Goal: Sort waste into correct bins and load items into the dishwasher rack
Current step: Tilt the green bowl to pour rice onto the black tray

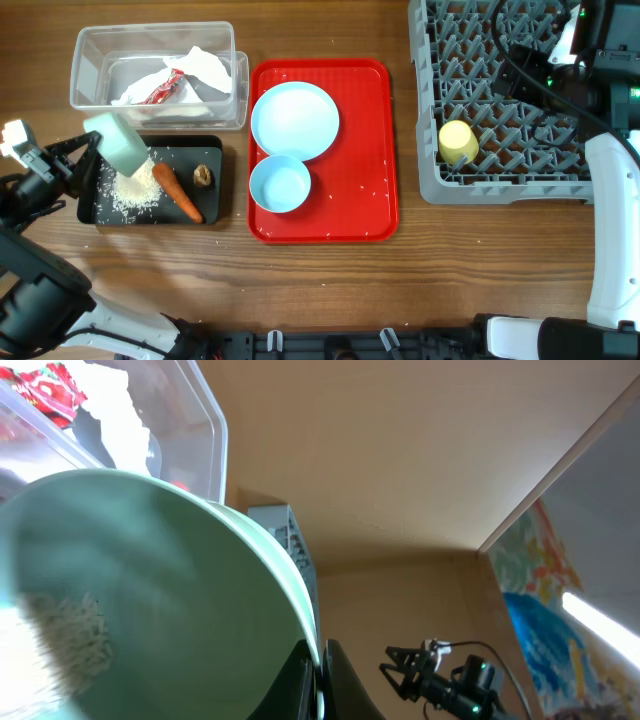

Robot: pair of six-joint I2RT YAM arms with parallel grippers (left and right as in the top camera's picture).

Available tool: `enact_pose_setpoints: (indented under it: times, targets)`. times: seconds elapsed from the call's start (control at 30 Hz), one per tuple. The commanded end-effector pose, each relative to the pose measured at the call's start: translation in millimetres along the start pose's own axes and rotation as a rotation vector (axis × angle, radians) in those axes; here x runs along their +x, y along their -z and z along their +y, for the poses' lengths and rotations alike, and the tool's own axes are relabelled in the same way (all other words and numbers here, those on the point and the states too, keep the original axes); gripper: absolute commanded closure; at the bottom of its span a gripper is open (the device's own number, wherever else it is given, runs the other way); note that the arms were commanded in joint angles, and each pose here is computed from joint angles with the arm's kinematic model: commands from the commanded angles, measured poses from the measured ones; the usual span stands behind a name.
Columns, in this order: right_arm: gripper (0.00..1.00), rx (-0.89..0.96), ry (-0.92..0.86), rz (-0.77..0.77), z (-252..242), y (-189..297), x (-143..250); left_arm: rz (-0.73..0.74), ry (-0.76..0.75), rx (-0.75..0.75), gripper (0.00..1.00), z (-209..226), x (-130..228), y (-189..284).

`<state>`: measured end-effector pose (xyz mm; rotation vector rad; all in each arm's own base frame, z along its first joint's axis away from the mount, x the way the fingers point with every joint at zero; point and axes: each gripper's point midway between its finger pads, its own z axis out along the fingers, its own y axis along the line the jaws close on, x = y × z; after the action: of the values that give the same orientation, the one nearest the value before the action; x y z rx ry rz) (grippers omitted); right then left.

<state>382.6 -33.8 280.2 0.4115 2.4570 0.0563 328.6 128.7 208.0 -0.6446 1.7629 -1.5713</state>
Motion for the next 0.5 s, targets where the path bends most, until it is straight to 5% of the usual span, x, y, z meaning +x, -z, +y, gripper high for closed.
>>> enact_pose_setpoints:
  times: [0.0, 0.47]
  targets:
    - [0.09, 0.024, 0.006, 0.017, -5, -6, 3, -0.046, -0.017, 0.038, 0.96, -9, -5, 6]
    - [0.09, 0.027, 0.007, 0.029, -6, -6, 6, -0.046, 0.156, 0.041, 0.96, -18, 5, 7]
